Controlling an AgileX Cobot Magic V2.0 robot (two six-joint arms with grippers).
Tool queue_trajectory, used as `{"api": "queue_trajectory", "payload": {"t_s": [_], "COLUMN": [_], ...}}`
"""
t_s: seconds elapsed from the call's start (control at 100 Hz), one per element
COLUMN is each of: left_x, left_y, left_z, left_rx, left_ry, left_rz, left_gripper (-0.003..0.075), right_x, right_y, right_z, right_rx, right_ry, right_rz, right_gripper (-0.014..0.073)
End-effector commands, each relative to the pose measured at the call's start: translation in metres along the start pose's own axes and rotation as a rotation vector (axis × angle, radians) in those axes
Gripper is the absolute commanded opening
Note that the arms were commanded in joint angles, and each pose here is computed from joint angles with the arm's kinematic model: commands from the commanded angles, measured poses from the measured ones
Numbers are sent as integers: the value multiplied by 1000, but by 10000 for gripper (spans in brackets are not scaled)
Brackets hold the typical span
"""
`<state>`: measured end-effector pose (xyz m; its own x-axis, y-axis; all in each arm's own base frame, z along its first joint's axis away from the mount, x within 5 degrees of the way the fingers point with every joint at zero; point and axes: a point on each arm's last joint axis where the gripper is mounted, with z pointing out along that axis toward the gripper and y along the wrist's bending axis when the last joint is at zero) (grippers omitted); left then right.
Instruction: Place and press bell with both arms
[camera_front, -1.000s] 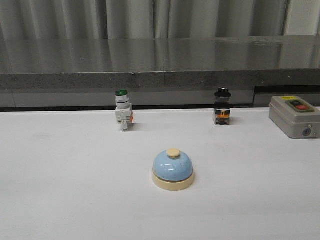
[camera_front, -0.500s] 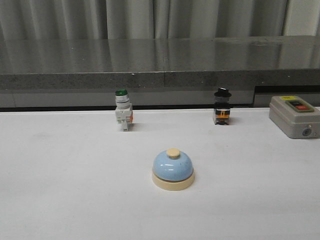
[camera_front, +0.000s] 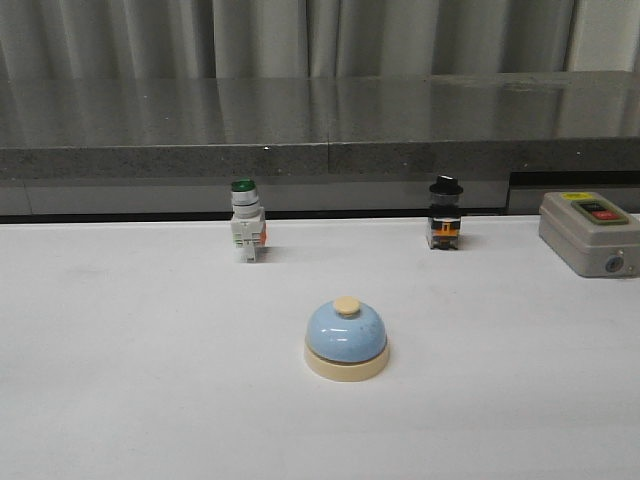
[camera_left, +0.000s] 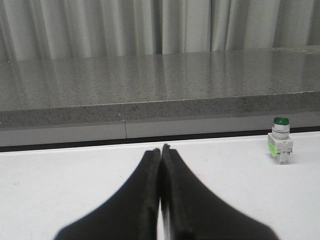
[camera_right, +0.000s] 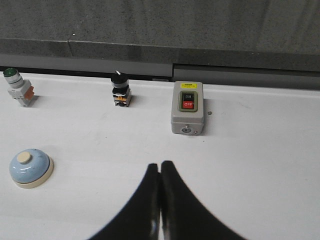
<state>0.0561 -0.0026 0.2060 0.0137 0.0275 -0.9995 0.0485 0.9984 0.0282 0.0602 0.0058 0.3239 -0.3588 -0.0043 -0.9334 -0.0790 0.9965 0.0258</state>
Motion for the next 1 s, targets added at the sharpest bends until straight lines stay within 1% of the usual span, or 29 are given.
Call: {"api": "queue_trajectory", "payload": {"t_s": [0.0,0.07,0.19,0.31,0.43,0.63,0.69,0.81,0.99], "left_x": [5,5,5,5,5,5,5,5,5], "left_y": [-1,-1,-1,-1,-1,-1,-1,-1,-1], "left_z": [-1,-1,-1,-1,-1,-1,-1,-1,-1], "left_rx": [3,3,3,3,3,3,3,3,3], "left_ry": [-76,-76,-76,-76,-76,-76,-76,-76,-76], "left_rz": [-12,-12,-12,-12,-12,-12,-12,-12,-12], "left_gripper": [-20,-20,-20,-20,-20,-20,-20,-20,-20], "right_x": [-12,-9,3,24,50,91,99,111,111], "right_y": [-1,-1,-1,-2,-3,-4,-4,-5,-5], "right_z": [-1,3,5,6,10,21,28,36,36], "right_rx": [9,9,10,10,10,10,5,2,1], "right_ry": [-109,-142,-249,-330,-381,-429,-422,-432,-437], "right_rz": [-4,-4,-4,-4,-4,-1,24,47,50], "right_gripper": [-60,-60,-60,-60,-60,-60,-60,-60,-60]}}
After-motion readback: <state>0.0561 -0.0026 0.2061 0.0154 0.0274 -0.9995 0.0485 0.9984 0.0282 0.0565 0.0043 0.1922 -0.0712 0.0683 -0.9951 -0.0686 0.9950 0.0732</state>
